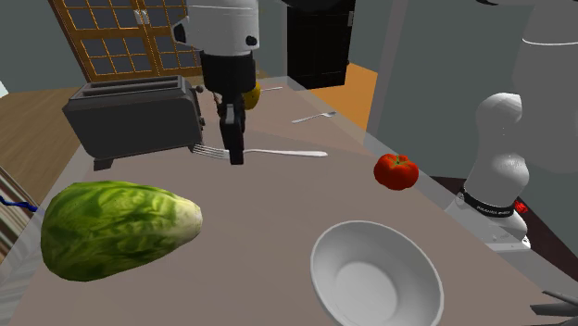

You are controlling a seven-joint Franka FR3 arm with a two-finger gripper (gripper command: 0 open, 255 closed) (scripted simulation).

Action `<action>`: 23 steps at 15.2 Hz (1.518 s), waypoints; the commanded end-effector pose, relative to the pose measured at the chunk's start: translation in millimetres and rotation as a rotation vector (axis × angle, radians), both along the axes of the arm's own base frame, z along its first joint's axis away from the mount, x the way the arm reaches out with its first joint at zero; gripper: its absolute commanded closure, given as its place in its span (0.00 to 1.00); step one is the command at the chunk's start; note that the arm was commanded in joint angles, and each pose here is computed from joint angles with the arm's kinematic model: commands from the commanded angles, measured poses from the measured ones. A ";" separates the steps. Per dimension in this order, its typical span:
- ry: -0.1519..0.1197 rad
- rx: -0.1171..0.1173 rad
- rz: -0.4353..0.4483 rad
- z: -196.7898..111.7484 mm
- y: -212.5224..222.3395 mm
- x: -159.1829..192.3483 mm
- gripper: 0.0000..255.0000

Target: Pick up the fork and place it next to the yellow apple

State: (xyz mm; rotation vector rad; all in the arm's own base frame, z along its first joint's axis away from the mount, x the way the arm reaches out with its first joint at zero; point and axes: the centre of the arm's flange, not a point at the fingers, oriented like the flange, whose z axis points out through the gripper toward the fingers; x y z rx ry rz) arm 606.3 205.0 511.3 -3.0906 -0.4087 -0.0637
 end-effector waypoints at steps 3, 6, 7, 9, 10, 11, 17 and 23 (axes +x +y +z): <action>0.001 0.000 0.000 16.1 0.6 0.2 1.00; 0.001 0.000 0.000 16.2 -39.0 -0.3 1.00; 0.001 0.000 0.000 16.2 -52.2 -0.5 1.00; 0.001 0.000 0.000 16.3 -78.6 -0.8 1.00; 0.001 0.000 0.000 16.4 -91.8 -1.0 1.00; 0.001 0.000 0.000 16.4 -105.0 -1.2 1.00; 0.001 0.000 0.000 16.6 -184.2 -2.2 1.00; 0.001 0.000 0.000 16.8 -263.4 -3.3 1.00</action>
